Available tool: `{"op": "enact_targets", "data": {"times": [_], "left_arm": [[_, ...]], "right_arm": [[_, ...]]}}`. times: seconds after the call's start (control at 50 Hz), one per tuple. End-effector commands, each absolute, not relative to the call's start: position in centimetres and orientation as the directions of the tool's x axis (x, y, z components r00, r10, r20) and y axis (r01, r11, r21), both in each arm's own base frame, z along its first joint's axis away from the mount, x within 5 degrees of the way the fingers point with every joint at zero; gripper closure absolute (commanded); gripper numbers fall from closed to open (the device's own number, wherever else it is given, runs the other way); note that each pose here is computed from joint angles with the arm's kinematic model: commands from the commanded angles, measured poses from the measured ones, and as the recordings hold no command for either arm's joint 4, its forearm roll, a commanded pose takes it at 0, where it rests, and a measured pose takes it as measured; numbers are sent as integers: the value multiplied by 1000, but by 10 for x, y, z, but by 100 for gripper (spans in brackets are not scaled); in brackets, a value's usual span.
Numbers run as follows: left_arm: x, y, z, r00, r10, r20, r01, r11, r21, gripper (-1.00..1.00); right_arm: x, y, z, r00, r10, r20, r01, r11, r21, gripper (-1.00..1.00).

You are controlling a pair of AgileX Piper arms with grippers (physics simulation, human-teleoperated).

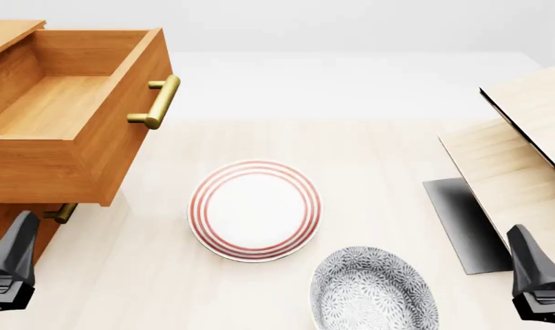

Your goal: Close the top drawer of the cabinet.

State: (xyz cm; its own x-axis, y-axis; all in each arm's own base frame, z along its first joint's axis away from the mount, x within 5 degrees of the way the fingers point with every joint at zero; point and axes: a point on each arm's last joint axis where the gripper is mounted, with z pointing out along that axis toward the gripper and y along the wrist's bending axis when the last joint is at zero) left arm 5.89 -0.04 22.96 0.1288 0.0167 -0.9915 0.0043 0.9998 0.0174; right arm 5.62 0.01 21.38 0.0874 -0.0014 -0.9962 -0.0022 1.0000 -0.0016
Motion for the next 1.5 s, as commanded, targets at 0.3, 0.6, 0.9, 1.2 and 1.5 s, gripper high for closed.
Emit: {"op": "enact_targets", "data": {"times": [0.3,0.6,0.9,1.2,1.5], "left_arm": [[56,0,215,97,19,-995,7,1000,20,-100],[55,-1,221,169,4,-986,17,1000,7,-100],[53,-2,231,285,-14,-959,34,999,-4,-100],[33,-2,295,358,12,-934,51,998,33,-100],[34,-4,312,349,60,-935,72,993,90,-100]], "right_arm": [[56,0,215,94,-16,-995,9,1000,-16,-100],[56,-1,214,81,0,-997,15,1000,2,-100],[56,-1,214,83,2,-997,15,1000,3,-100],[57,-1,214,82,6,-997,15,1000,7,-100],[56,-1,214,83,5,-997,15,1000,7,-100]]}}
